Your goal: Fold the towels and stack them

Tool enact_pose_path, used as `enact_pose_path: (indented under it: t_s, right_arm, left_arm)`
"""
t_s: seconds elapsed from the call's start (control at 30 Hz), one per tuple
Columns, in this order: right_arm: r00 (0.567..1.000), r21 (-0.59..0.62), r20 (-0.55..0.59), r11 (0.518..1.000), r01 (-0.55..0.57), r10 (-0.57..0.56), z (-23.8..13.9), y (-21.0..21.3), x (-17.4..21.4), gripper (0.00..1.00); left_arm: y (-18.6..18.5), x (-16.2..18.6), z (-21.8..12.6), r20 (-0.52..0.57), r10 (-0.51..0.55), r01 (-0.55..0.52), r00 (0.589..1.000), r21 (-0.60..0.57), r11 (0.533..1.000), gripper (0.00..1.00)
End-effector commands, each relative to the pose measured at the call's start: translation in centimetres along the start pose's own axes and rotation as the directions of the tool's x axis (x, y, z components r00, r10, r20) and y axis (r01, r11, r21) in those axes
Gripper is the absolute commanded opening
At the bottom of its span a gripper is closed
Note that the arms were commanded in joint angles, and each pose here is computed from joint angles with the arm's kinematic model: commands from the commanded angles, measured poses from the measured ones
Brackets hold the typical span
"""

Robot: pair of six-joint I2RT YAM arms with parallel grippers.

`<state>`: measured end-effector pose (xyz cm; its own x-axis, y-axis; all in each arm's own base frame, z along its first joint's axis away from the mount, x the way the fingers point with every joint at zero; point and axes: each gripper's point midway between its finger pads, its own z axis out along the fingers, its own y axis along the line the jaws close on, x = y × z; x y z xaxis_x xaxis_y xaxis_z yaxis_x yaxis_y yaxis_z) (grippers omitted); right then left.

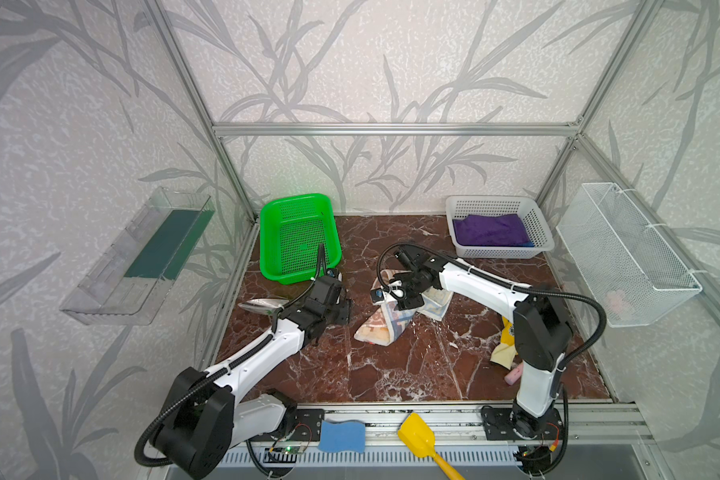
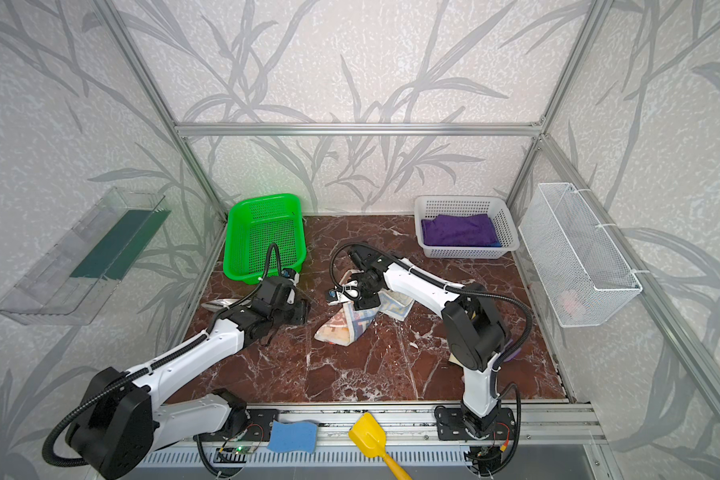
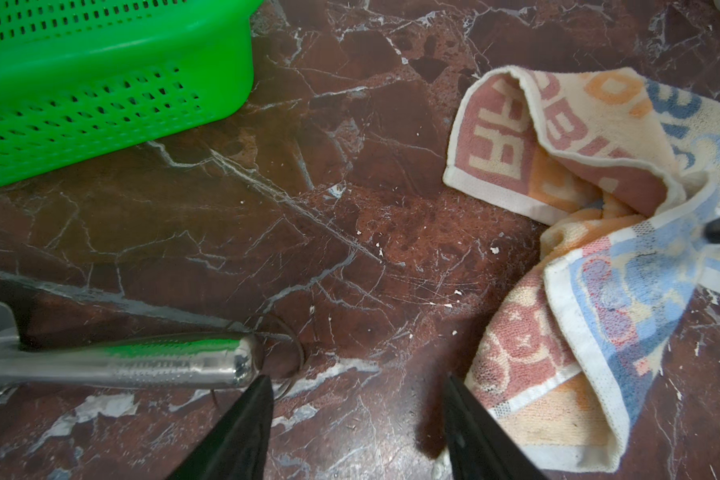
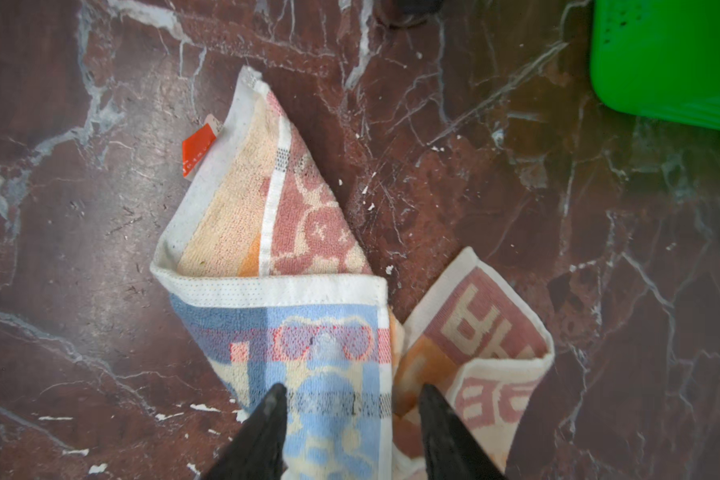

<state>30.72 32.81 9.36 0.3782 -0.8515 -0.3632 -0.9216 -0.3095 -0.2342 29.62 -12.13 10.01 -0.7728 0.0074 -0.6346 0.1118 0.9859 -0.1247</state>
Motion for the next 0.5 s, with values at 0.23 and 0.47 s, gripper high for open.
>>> enact_pose_path:
  t_s: [0.23, 0.47]
  right_arm:
    - [0.992, -0.096, -0.047, 0.989, 0.115, -0.120, 2.3, -0.6, 0.1, 0.52]
    - [0.990, -0.137, -0.038, 0.982, 0.131, -0.137, 3.8, -1.3, -0.1, 0.51]
  left_arm:
    - [2.3, 0.1, -0.9, 0.027, -0.060, 0.062, 0.998, -0.076, 0.995, 0.79]
    - [3.7, 0.3, -1.4, 0.063, -0.111, 0.117, 0.992, -0.109, 0.987, 0.79]
